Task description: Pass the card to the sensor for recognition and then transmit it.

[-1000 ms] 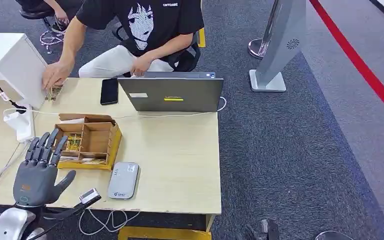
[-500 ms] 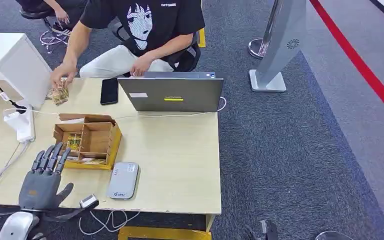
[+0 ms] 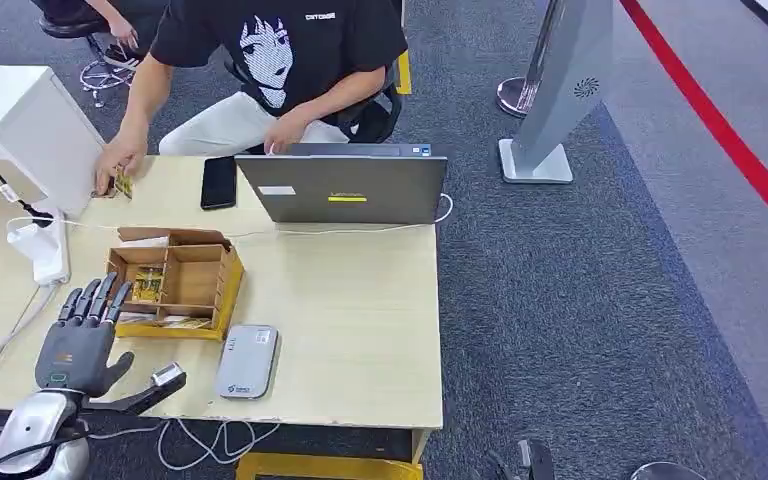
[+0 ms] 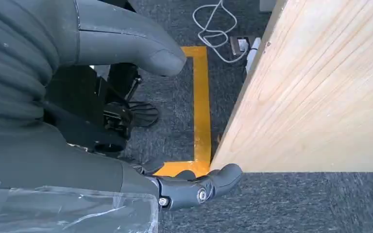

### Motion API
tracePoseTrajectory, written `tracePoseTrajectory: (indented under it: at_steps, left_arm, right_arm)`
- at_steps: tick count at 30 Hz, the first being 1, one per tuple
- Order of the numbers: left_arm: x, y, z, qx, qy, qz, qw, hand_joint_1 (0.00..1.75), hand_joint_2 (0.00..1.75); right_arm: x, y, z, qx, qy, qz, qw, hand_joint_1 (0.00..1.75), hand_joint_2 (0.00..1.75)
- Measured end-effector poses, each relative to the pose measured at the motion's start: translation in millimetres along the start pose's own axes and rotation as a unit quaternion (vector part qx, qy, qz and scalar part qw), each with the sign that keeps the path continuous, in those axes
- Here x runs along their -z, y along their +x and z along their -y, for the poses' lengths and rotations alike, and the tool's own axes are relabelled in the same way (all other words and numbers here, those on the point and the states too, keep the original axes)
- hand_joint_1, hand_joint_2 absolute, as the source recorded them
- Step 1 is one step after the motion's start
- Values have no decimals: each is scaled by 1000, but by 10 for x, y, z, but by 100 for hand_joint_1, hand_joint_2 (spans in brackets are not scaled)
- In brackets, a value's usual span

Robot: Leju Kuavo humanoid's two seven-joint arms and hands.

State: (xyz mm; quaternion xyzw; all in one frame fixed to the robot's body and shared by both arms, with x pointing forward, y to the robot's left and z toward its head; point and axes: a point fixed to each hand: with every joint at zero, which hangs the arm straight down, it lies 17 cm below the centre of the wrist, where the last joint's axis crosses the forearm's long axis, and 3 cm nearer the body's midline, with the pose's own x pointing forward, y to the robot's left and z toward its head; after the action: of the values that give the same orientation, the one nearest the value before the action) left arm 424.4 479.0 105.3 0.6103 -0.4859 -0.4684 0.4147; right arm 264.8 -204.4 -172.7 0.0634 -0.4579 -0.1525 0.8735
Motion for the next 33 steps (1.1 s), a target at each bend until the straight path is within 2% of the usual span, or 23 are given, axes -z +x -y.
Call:
tracePoseTrajectory:
  at_steps: [16, 17, 18, 33]
  left_arm:
    - [84, -117, 63, 0, -7, -14, 1000, 0, 175]
    - [82, -117, 68, 0, -7, -14, 1000, 37, 175]
    - [82, -117, 69, 0, -7, -14, 1000, 175, 175]
    - [119, -154, 3, -1, 5, -7, 1000, 175, 175]
  right_arm:
    - [1, -1, -13, 3, 1, -1, 1000, 0, 175]
    - [2, -1, -13, 3, 1, 0, 1000, 0, 175]
    - [1, -1, -13, 3, 1, 0, 1000, 0, 175]
    - [4, -3, -14, 3, 0, -2, 1000, 0, 175]
